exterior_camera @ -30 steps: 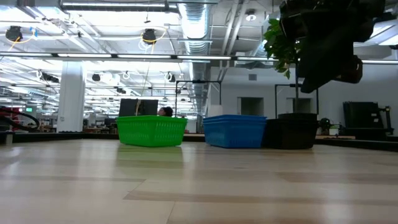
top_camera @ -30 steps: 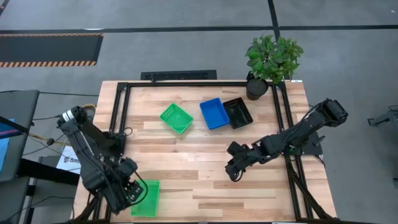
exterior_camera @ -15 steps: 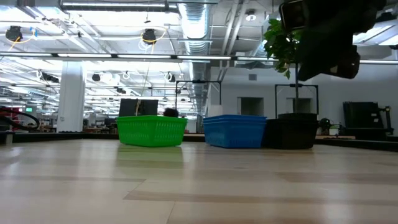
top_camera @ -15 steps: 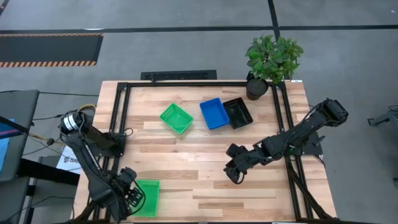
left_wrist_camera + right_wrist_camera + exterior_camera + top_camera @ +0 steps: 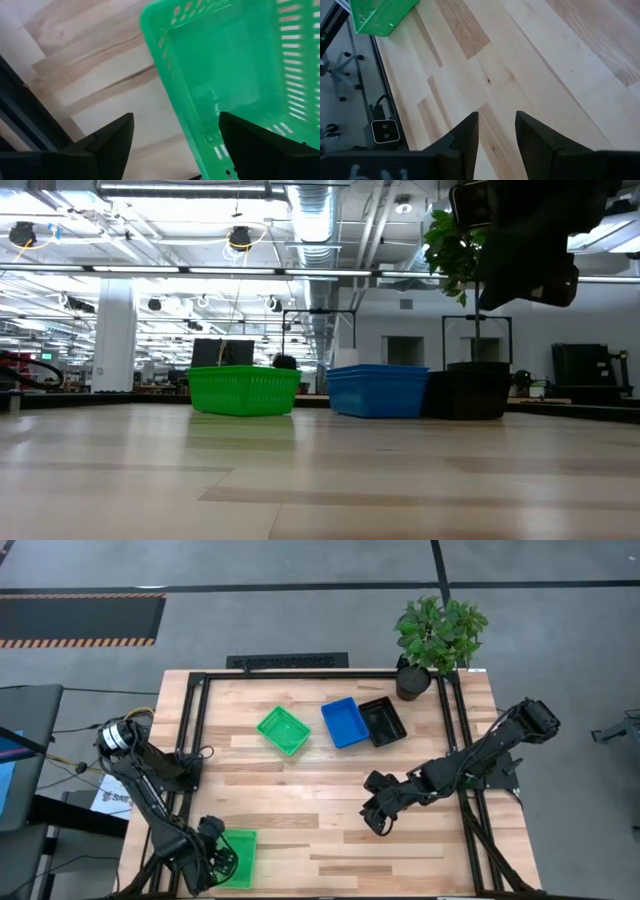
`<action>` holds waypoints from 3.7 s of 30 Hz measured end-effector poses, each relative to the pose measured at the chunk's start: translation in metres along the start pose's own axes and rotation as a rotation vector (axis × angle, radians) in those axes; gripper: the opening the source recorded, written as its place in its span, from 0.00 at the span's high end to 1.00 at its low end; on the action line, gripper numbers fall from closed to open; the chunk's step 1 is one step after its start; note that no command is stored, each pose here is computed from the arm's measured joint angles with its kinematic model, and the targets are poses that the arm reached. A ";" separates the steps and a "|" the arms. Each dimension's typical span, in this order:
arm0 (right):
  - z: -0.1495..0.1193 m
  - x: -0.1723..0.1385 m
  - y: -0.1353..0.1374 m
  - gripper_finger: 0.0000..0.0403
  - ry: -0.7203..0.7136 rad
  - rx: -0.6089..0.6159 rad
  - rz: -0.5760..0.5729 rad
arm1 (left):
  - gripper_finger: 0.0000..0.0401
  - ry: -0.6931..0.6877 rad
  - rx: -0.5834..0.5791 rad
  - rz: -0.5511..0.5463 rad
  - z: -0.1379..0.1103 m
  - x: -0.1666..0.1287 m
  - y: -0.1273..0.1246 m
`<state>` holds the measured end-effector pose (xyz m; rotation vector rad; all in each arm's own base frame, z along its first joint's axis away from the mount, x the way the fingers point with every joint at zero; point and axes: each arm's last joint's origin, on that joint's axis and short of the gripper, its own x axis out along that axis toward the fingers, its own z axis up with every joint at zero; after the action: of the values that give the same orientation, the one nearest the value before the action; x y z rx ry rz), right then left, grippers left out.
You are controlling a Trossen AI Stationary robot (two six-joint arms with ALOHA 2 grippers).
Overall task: Stack baskets by color
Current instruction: Stack the bottom green bin on top of the top green bins
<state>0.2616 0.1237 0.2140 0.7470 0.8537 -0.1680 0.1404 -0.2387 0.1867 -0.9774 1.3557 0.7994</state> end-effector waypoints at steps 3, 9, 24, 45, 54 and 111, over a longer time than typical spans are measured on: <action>0.000 0.000 -0.001 0.63 0.000 -0.001 -0.006 | 0.31 0.001 -0.026 -0.011 0.000 0.000 -0.001; 0.001 0.000 -0.001 0.64 -0.006 -0.001 -0.009 | 0.44 -0.014 -0.066 -0.046 0.003 0.000 -0.005; 0.000 0.000 0.000 0.66 -0.002 0.008 -0.006 | 0.97 -0.074 -0.087 -0.112 0.028 0.016 -0.015; 0.004 0.002 -0.004 0.67 -0.032 0.203 -0.029 | 1.00 -0.150 -0.004 -0.208 0.091 0.009 -0.046; 0.010 0.002 0.002 0.67 -0.189 0.249 -0.007 | 1.00 -0.331 -0.135 -0.320 0.111 -0.011 -0.045; 0.077 0.040 0.028 0.49 -0.231 0.227 -0.082 | 1.00 -0.594 -0.286 -0.440 0.188 -0.018 -0.067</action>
<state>0.3475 0.1001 0.2318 0.8855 0.6509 -0.4223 0.2769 -0.0931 0.2040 -1.0942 0.4994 0.8623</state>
